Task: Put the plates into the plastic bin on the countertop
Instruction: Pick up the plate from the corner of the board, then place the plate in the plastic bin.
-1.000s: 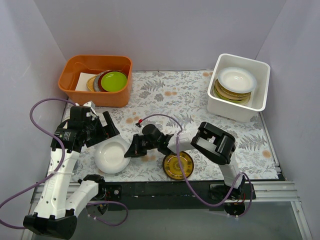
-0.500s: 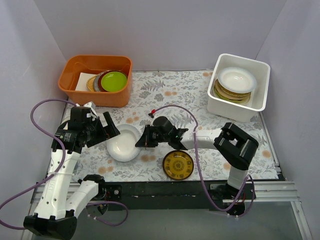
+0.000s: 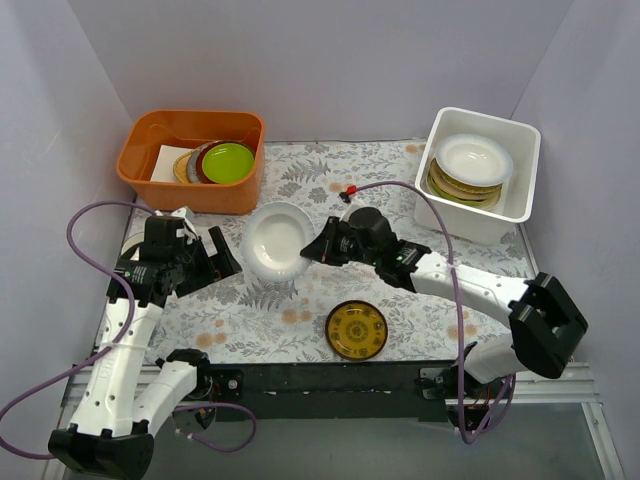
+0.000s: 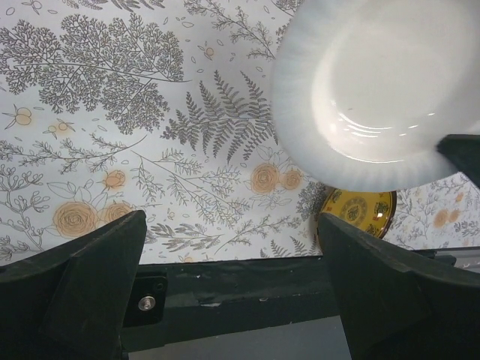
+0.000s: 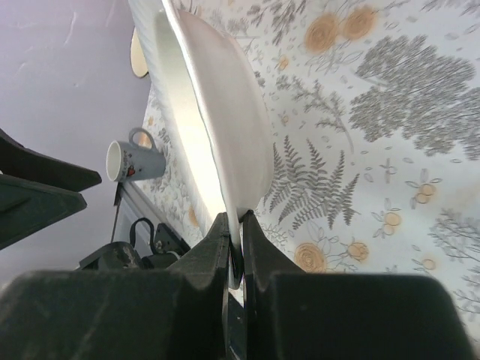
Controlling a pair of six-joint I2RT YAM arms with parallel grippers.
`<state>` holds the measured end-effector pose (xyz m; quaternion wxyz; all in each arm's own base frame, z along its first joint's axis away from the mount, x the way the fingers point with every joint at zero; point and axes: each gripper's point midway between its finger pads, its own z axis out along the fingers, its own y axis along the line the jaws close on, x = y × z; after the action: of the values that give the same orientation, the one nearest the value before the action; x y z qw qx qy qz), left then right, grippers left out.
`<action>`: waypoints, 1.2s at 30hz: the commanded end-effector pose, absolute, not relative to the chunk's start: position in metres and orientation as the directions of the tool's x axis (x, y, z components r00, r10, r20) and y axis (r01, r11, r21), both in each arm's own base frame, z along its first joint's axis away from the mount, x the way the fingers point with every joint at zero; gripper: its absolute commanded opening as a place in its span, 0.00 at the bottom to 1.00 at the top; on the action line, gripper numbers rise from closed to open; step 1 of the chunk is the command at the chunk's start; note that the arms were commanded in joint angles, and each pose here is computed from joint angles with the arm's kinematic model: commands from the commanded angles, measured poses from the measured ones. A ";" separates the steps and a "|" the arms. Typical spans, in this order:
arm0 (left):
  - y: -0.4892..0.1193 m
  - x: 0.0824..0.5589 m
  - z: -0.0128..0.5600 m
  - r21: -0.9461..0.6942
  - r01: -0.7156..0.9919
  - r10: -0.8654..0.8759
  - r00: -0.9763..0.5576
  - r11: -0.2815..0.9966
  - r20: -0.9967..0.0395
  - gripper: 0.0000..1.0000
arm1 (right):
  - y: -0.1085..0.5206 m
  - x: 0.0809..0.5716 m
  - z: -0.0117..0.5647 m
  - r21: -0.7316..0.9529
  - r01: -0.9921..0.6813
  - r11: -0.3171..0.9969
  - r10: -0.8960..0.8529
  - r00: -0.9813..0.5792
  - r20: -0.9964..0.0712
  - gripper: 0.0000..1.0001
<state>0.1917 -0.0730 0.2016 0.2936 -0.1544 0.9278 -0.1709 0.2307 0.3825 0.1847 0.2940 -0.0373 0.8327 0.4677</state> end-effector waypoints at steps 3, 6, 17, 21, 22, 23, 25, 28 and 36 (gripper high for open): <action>-0.075 0.198 0.197 -0.421 -0.178 -0.390 -0.778 0.889 -0.493 0.98 | 0.348 0.244 0.262 0.729 -0.421 0.540 0.321 -0.698 -0.640 0.01; -0.078 0.200 0.192 -0.429 -0.177 -0.390 -0.784 0.886 -0.482 0.98 | 0.329 0.248 0.278 0.713 -0.417 0.563 0.341 -0.669 -0.660 0.01; -0.090 0.206 0.173 -0.468 -0.161 -0.385 -0.813 0.869 -0.436 0.98 | 0.262 0.270 0.312 0.674 -0.370 0.640 0.411 -0.576 -0.707 0.01; -0.098 0.206 0.161 -0.475 -0.156 -0.373 -0.835 0.866 -0.406 0.98 | 0.243 0.279 0.318 0.661 -0.368 0.654 0.410 -0.562 -0.719 0.01; -0.099 0.207 0.157 -0.473 -0.164 -0.376 -0.837 0.866 -0.397 0.98 | 0.235 0.283 0.320 0.660 -0.361 0.659 0.415 -0.557 -0.719 0.01; -0.103 0.207 0.156 -0.475 -0.154 -0.369 -0.839 0.866 -0.399 0.98 | 0.232 0.286 0.319 0.658 -0.356 0.663 0.415 -0.557 -0.719 0.01; -0.108 0.208 0.153 -0.476 -0.161 -0.372 -0.843 0.864 -0.390 0.98 | 0.218 0.294 0.321 0.658 -0.345 0.669 0.424 -0.550 -0.720 0.01; -0.121 0.208 0.146 -0.439 -0.143 -0.333 -0.856 0.887 -0.395 0.98 | 0.200 0.304 0.325 0.661 -0.333 0.672 0.441 -0.537 -0.719 0.01; -0.166 0.202 0.125 -0.332 -0.105 -0.236 -0.894 0.937 -0.382 0.98 | 0.145 0.333 0.322 0.676 -0.269 0.686 0.493 -0.512 -0.704 0.01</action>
<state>0.1870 -0.1555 0.1183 0.1792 -0.0712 0.9658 -0.1734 0.3189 0.1540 0.2534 0.4142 0.1094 0.8350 0.3454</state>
